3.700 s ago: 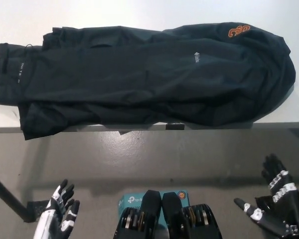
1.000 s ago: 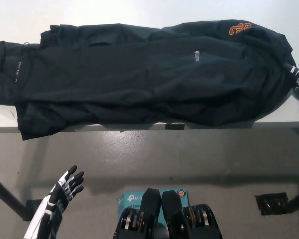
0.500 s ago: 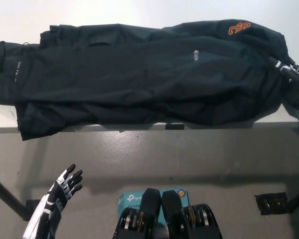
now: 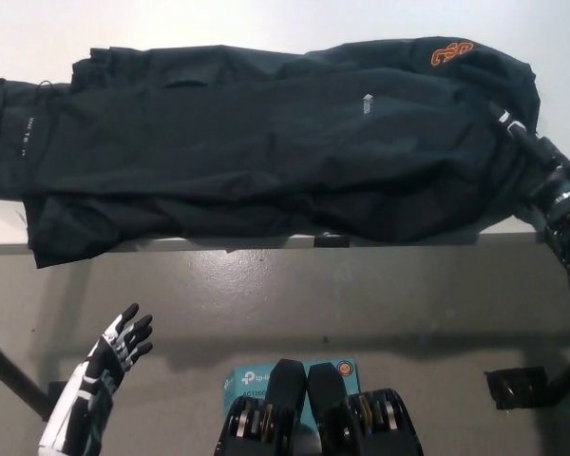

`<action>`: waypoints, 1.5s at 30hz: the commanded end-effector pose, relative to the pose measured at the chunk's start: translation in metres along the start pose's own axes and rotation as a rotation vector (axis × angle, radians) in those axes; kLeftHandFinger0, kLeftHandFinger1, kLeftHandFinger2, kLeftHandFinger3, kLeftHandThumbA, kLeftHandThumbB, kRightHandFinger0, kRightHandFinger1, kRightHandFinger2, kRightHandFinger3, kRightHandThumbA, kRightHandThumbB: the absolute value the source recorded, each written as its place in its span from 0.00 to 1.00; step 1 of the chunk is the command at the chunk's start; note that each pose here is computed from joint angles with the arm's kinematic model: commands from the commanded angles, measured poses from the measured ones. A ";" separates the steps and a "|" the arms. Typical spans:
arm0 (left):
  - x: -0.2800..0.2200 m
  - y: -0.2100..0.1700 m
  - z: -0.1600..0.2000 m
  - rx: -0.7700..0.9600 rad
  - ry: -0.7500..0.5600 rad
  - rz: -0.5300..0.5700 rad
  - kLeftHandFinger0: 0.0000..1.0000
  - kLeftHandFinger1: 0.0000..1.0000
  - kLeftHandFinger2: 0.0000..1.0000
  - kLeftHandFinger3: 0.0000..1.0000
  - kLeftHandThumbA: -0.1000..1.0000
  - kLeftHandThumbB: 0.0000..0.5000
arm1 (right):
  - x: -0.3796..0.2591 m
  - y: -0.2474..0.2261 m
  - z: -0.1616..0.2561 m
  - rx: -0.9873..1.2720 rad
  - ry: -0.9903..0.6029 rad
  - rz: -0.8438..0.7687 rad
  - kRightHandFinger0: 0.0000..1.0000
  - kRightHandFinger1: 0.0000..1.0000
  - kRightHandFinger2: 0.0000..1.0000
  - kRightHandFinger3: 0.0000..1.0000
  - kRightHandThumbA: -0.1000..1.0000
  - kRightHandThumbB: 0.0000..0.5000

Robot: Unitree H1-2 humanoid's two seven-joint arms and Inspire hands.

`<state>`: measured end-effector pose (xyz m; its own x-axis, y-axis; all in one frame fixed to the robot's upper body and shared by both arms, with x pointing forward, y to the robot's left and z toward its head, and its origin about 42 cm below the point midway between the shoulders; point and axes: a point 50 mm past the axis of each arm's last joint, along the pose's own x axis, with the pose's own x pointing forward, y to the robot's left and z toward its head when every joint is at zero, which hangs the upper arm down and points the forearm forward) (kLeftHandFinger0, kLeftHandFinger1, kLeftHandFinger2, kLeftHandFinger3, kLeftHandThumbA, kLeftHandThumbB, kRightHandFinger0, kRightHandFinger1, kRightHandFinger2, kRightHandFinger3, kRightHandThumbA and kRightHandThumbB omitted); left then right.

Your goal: The robot grabs the right edges of the black jacket on the table, and folds it in half

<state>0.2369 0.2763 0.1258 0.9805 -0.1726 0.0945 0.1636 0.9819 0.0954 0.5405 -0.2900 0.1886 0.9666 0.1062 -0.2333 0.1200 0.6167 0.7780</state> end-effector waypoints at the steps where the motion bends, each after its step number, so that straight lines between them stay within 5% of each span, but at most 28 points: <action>1: 0.005 0.001 0.013 0.001 -0.067 0.023 1.00 1.00 1.00 1.00 1.00 0.76 | 0.014 0.051 0.018 -0.009 -0.001 -0.014 0.02 0.20 0.46 0.56 0.44 0.77; 2: 0.005 0.001 0.014 0.005 -0.067 0.025 1.00 1.00 1.00 1.00 1.00 0.75 | 0.015 0.054 0.018 -0.030 -0.023 -0.062 0.00 0.04 0.28 0.41 0.23 0.64; 3: 0.005 0.001 0.015 0.012 -0.066 0.024 1.00 1.00 1.00 1.00 1.00 0.74 | 0.015 0.058 0.017 -0.059 -0.047 -0.083 0.00 0.00 0.19 0.57 0.01 0.51; 4: 0.005 0.001 0.015 0.010 -0.067 0.022 1.00 1.00 1.00 1.00 1.00 0.73 | 0.014 0.065 0.017 -0.103 -0.073 -0.092 0.00 0.00 0.27 0.65 0.00 0.45; 5: 0.006 0.002 0.014 0.012 -0.067 0.023 1.00 1.00 1.00 1.00 1.00 0.73 | 0.014 0.068 0.018 -0.087 -0.088 -0.089 0.00 0.00 0.41 0.63 0.00 0.42; 7: 0.006 0.002 0.014 0.009 -0.066 0.024 1.00 1.00 1.00 1.00 1.00 0.74 | 0.013 0.069 0.018 -0.077 -0.096 -0.090 0.00 0.02 0.55 0.54 0.00 0.37; 8: 0.007 0.002 0.014 0.009 -0.068 0.024 1.00 1.00 1.00 1.00 1.00 0.74 | 0.013 0.071 0.020 -0.063 -0.103 -0.088 0.00 0.04 0.61 0.57 0.00 0.28; 10: 0.007 0.003 0.015 0.014 -0.070 0.022 1.00 1.00 1.00 1.00 1.00 0.73 | 0.014 0.073 0.021 -0.044 -0.126 -0.088 0.00 0.07 0.66 0.48 0.00 0.33; 13: 0.007 0.003 0.014 0.016 -0.067 0.018 1.00 1.00 1.00 1.00 1.00 0.73 | 0.013 0.077 0.024 -0.037 -0.150 -0.068 0.00 0.03 0.62 0.51 0.00 0.27; 15: 0.008 0.004 0.014 0.019 -0.067 0.021 1.00 1.00 1.00 1.00 1.00 0.73 | 0.011 0.080 0.026 -0.032 -0.162 -0.053 0.00 0.02 0.63 0.88 0.00 0.23; 19: 0.010 0.004 0.016 0.024 -0.071 0.027 1.00 1.00 1.00 1.00 1.00 0.72 | 0.005 0.089 0.034 -0.022 -0.207 -0.030 0.00 0.00 0.57 1.00 0.00 0.19; 26: 0.013 0.003 0.017 0.016 -0.082 0.027 1.00 1.00 1.00 1.00 1.00 0.70 | -0.011 0.112 0.072 0.000 -0.320 0.006 0.00 0.00 0.59 1.00 0.00 0.17; 28: 0.014 0.004 0.018 0.018 -0.086 0.025 1.00 1.00 1.00 1.00 1.00 0.69 | -0.016 0.118 0.084 -0.010 -0.356 0.019 0.00 0.00 0.57 0.86 0.00 0.16; 29: 0.014 0.004 0.018 0.016 -0.087 0.027 1.00 1.00 1.00 1.00 1.00 0.69 | -0.019 0.121 0.090 -0.013 -0.370 0.037 0.00 0.00 0.57 1.00 0.00 0.14; 33: 0.013 0.003 0.018 0.012 -0.081 0.030 1.00 1.00 1.00 1.00 1.00 0.68 | -0.026 0.130 0.113 0.012 -0.418 0.090 0.00 0.00 0.59 0.99 0.00 0.11; 39: 0.013 0.004 0.017 0.016 -0.084 0.021 1.00 1.00 1.00 1.00 1.00 0.68 | -0.038 0.165 0.151 -0.031 -0.479 0.130 0.00 0.00 0.63 1.00 0.00 0.19; 40: 0.012 0.004 0.016 0.014 -0.081 0.021 1.00 1.00 1.00 1.00 1.00 0.68 | -0.040 0.171 0.155 -0.047 -0.481 0.141 0.00 0.00 0.62 0.87 0.00 0.17; 42: 0.012 0.003 0.016 0.014 -0.081 0.024 1.00 1.00 1.00 1.00 1.00 0.67 | -0.041 0.181 0.160 -0.070 -0.487 0.168 0.00 0.00 0.63 0.84 0.00 0.13; 43: 0.012 0.004 0.016 0.015 -0.082 0.023 1.00 1.00 1.00 1.00 1.00 0.67 | -0.042 0.188 0.163 -0.074 -0.484 0.177 0.00 0.03 0.65 0.99 0.00 0.14; 45: 0.011 0.003 0.017 0.014 -0.082 0.020 1.00 1.00 1.00 1.00 1.00 0.65 | -0.044 0.206 0.167 -0.133 -0.494 0.209 0.00 0.08 0.67 1.00 0.00 0.14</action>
<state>0.2479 0.2764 0.1348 0.9775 -0.1640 0.1324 0.1514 0.9834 0.1002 0.5606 -0.3035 0.3667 0.9866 -0.1576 0.0421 0.0765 0.6747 0.7341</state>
